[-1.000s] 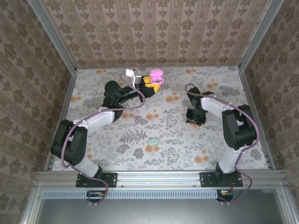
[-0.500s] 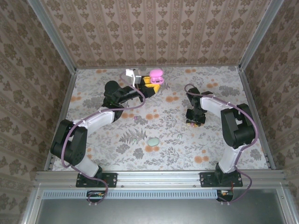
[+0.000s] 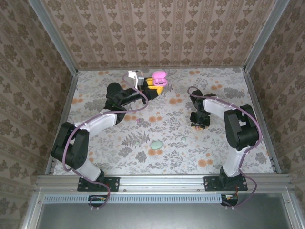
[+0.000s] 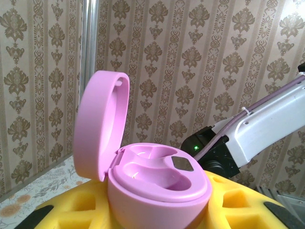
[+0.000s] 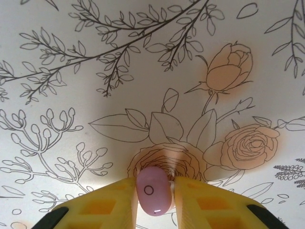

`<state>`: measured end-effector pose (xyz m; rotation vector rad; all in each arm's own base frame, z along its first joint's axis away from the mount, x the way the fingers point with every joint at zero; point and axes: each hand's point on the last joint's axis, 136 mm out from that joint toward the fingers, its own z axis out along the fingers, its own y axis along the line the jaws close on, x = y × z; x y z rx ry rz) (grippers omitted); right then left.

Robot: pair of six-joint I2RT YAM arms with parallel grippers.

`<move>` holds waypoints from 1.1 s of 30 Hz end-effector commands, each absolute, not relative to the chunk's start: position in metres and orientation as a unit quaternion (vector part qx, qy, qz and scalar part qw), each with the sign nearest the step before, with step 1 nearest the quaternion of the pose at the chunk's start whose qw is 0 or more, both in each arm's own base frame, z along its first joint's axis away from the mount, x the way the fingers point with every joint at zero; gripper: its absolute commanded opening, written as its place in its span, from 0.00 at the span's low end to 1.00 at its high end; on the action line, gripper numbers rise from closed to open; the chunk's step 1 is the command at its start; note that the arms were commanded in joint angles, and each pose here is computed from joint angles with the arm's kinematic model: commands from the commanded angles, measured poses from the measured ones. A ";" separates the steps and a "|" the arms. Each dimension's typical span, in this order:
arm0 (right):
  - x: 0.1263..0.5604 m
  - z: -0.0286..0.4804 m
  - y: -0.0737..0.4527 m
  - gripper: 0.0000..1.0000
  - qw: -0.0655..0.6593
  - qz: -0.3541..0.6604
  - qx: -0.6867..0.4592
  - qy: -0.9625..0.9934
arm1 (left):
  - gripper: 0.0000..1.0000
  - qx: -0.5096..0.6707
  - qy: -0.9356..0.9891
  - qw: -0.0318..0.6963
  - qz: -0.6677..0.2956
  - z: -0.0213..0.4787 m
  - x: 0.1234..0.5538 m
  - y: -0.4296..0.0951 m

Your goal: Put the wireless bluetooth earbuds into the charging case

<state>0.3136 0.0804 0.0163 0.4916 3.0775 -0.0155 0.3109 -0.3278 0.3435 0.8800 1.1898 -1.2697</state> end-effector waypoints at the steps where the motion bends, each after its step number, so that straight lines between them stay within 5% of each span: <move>1: 0.313 0.016 0.078 0.27 0.004 -0.023 0.146 0.989 | 0.32 0.368 0.500 0.567 -0.541 0.348 0.316 -0.327; 33: 0.325 0.040 0.079 0.19 0.037 -0.015 0.109 0.993 | 0.32 0.363 0.507 0.565 -0.541 0.344 0.319 -0.328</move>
